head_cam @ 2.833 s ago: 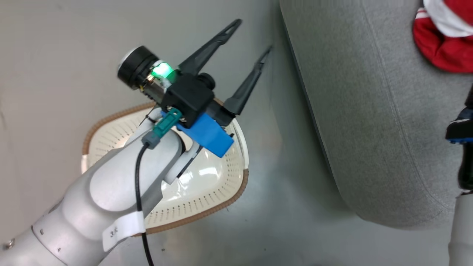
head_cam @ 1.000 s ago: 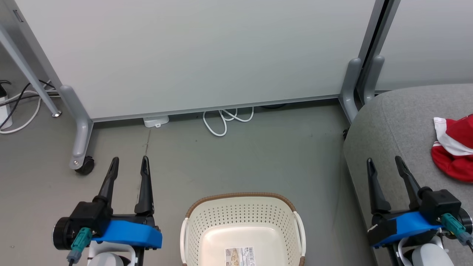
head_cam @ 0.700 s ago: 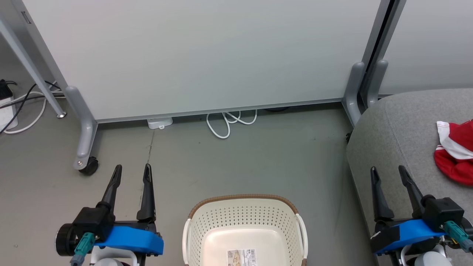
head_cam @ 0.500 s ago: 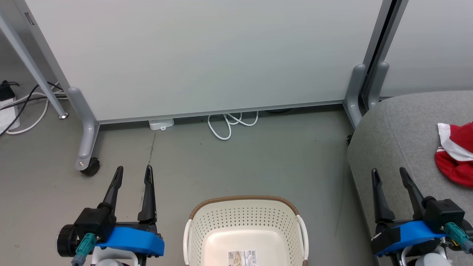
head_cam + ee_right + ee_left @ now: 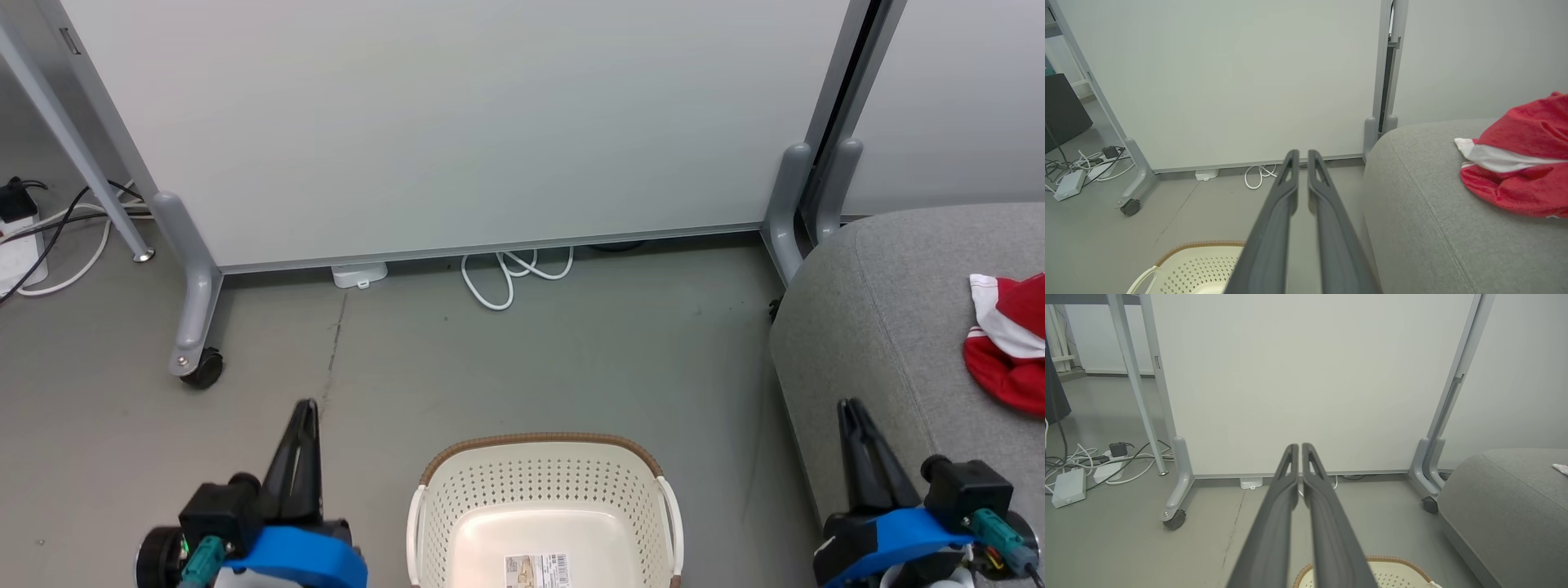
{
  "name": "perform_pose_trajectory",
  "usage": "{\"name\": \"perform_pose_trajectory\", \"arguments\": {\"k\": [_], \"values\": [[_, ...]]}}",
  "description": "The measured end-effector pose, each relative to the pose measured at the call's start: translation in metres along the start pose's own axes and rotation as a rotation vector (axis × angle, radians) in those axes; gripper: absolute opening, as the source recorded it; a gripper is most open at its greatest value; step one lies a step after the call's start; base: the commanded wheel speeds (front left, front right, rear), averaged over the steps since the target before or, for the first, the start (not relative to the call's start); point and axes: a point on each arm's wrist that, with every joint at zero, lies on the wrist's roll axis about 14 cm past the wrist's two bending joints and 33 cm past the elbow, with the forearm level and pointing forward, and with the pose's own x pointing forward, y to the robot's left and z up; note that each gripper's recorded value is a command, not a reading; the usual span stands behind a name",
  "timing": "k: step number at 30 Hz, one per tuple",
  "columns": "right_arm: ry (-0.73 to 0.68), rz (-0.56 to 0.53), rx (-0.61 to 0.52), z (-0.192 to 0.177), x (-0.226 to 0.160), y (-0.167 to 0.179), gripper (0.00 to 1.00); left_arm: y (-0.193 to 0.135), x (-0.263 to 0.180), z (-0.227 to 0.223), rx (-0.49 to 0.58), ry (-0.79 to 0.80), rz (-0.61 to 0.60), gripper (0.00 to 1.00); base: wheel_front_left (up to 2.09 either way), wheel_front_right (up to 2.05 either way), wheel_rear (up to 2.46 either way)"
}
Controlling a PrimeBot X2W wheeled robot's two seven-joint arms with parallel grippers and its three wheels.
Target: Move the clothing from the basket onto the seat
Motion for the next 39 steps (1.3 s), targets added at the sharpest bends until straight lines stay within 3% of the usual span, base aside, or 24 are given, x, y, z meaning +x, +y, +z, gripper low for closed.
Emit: {"name": "perform_pose_trajectory", "arguments": {"k": [6,17,39], "values": [[0.059,-0.030,0.070,-0.016,-0.007,-0.005,0.00,0.005,-0.010,-0.019,-0.070,0.062,0.031,0.00,0.00,0.00,0.00],[0.058,-0.086,0.293,-0.014,-0.007,-0.012,0.00,0.014,-0.008,-0.019,-0.287,0.069,0.090,0.00,0.00,0.00,0.00],[0.055,-0.136,0.636,-0.011,-0.007,-0.019,0.00,0.025,-0.001,-0.013,-0.616,0.054,0.147,0.00,0.00,0.00,0.00]]}}
